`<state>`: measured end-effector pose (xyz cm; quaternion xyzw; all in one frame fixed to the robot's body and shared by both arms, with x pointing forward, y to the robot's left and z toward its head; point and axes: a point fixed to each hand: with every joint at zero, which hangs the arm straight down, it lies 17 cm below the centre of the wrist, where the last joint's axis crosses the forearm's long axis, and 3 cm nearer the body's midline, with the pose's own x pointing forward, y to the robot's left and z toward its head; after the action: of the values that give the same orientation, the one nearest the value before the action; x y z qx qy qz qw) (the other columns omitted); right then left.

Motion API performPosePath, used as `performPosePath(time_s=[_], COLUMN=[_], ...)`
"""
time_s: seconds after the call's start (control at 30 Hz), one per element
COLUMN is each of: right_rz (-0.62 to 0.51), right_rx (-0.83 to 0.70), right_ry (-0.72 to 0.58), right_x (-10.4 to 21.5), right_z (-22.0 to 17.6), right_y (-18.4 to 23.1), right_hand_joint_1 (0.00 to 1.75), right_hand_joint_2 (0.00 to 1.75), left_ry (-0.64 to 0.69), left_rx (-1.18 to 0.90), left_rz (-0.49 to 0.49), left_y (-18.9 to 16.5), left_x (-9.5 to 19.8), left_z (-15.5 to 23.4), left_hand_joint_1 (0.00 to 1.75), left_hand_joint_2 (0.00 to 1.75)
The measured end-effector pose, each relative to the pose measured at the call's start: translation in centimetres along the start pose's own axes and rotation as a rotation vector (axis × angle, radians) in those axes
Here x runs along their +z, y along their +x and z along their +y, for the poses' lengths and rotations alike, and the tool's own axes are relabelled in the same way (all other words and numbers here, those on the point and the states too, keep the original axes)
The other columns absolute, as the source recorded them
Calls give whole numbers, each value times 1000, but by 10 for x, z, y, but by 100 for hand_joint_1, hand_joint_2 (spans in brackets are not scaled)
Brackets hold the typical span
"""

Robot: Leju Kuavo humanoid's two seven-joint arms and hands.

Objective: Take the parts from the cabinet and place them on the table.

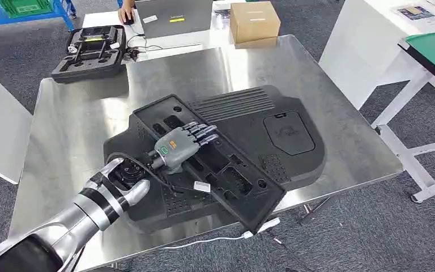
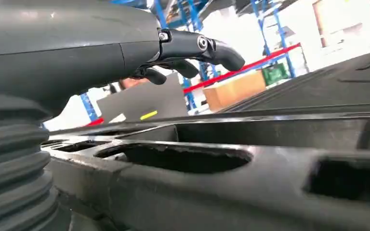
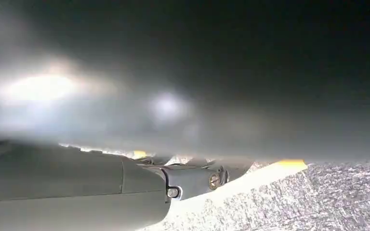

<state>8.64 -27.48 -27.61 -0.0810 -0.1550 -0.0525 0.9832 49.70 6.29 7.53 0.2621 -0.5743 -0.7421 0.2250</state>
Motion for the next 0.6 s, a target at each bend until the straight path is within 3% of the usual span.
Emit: performPosePath(time_s=[0.6], right_rz=[-2], right_rx=[-1], right_ry=[-2], right_x=[0], right_z=[-2], right_y=[0], right_hand_joint_1=[0], right_hand_joint_2=[0], left_ry=[-10], left_rx=[-111], left_rz=[50], left_y=[-38], left_x=[21], left_z=[-10], left_hand_joint_1=[0], left_hand_joint_2=[175])
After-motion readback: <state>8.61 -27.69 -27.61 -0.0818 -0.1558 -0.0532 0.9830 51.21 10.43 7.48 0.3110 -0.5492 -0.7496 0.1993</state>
